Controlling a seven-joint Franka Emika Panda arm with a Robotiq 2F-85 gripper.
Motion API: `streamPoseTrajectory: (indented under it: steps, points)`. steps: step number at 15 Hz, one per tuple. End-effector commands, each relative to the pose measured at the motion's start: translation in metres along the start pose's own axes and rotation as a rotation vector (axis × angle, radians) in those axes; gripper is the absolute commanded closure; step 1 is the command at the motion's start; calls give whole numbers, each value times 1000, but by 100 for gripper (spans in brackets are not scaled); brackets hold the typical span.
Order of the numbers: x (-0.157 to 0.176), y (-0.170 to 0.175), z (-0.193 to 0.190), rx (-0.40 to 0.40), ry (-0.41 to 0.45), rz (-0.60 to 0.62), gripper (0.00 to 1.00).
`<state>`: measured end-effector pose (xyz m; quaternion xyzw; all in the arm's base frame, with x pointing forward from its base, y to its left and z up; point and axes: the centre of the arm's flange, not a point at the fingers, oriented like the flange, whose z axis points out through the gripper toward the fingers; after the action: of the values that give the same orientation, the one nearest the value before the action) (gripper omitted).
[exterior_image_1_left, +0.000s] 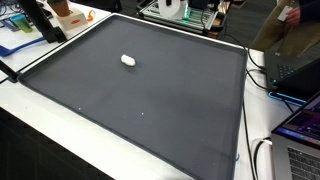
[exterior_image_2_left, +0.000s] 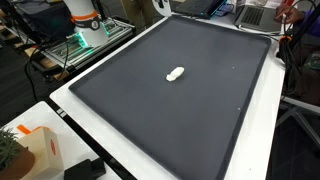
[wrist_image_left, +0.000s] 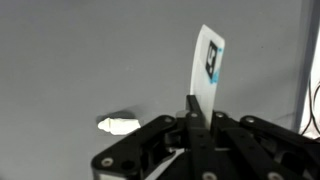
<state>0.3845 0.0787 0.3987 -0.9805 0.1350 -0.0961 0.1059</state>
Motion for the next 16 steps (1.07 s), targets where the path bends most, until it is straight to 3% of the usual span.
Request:
streamPoseTrajectory:
  steps: [1, 3, 4, 11, 16]
  points:
    - [2, 12, -16, 66, -38, -15, 99]
    - [20, 19, -21, 93, -67, -19, 99]
    - [8, 11, -15, 53, -26, -11, 96]
    - [18, 18, -21, 76, -40, -19, 99]
    - [47, 4, -34, 56, -86, 5, 99]
